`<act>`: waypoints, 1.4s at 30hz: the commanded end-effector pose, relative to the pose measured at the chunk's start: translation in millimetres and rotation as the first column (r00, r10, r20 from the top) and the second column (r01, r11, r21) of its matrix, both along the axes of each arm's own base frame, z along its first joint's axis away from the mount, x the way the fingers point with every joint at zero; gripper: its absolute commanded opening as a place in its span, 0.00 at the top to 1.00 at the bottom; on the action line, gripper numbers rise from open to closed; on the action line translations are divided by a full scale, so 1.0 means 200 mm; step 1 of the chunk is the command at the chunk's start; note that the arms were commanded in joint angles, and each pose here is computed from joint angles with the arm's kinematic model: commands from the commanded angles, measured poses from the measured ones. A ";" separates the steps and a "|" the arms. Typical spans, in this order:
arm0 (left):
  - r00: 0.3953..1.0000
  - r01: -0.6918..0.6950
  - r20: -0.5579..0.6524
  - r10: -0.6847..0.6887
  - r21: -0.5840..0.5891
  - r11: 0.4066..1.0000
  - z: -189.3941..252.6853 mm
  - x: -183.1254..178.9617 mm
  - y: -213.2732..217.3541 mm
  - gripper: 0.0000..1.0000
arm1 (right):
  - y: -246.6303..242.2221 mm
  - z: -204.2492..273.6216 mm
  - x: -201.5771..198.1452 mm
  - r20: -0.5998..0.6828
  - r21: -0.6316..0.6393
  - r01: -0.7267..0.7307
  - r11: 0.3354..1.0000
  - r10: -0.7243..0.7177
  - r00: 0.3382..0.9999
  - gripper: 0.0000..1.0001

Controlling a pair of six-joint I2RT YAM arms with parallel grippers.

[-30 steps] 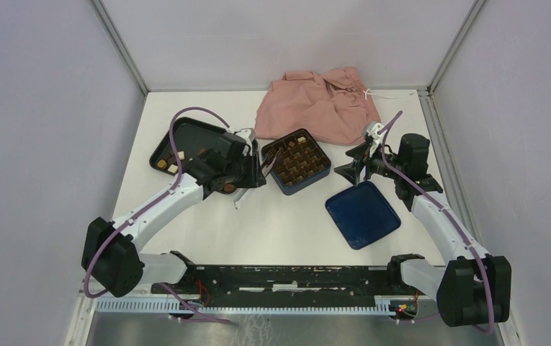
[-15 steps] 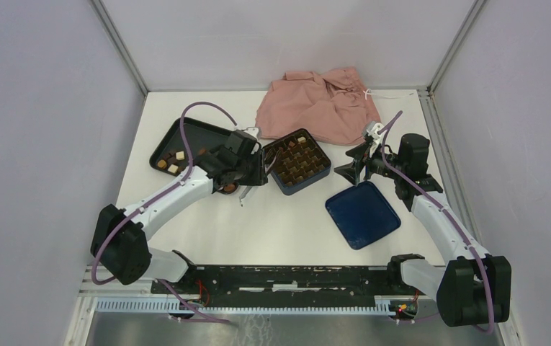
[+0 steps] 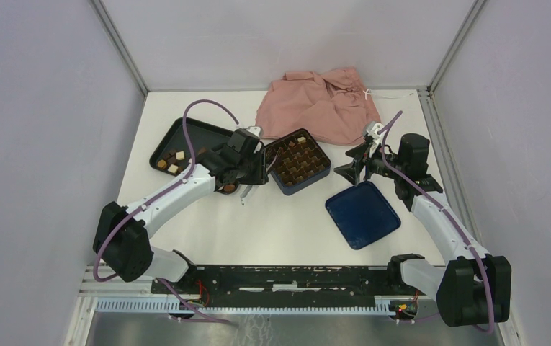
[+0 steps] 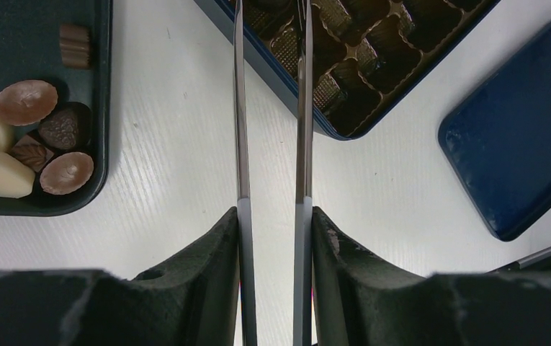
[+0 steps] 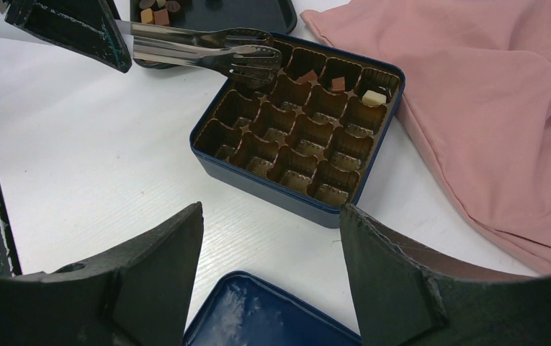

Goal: Pack the chocolate
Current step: Place the fake chocolate in the packing box.

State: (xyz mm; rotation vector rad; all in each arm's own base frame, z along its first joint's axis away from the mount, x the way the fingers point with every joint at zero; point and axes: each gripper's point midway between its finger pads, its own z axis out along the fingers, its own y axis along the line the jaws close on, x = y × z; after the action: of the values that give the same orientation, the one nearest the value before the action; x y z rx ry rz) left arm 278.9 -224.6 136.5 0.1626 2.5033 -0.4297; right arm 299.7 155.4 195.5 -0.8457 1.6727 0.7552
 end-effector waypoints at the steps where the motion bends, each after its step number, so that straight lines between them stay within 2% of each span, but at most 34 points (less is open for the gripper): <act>1: 0.997 0.026 0.079 -0.026 -0.009 1.000 0.12 0.07 -0.04 0.57 | 0.01 0.08 0.03 0.058 0.001 -0.010 1.000 0.010 0.998 0.25; 18: 0.995 0.019 0.096 -0.018 -0.012 1.000 0.15 0.07 -0.04 0.55 | 0.02 0.09 0.03 0.060 -0.001 -0.015 1.000 0.015 0.998 0.25; 30: 0.986 0.009 0.165 0.002 -0.060 0.998 0.29 0.05 -0.01 0.56 | 0.02 0.08 0.03 0.059 -0.001 -0.016 1.000 0.016 0.998 0.25; 42: 0.974 -0.106 0.209 0.090 0.066 0.992 0.35 0.06 0.24 0.54 | 0.02 0.09 0.03 0.065 0.000 -0.016 1.000 0.016 0.998 0.25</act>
State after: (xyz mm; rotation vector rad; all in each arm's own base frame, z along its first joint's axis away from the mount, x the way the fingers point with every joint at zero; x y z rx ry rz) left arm 278.6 -197.1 171.0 0.1317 2.4125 -0.3234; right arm 299.4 156.0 195.3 -0.8473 1.6724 0.7567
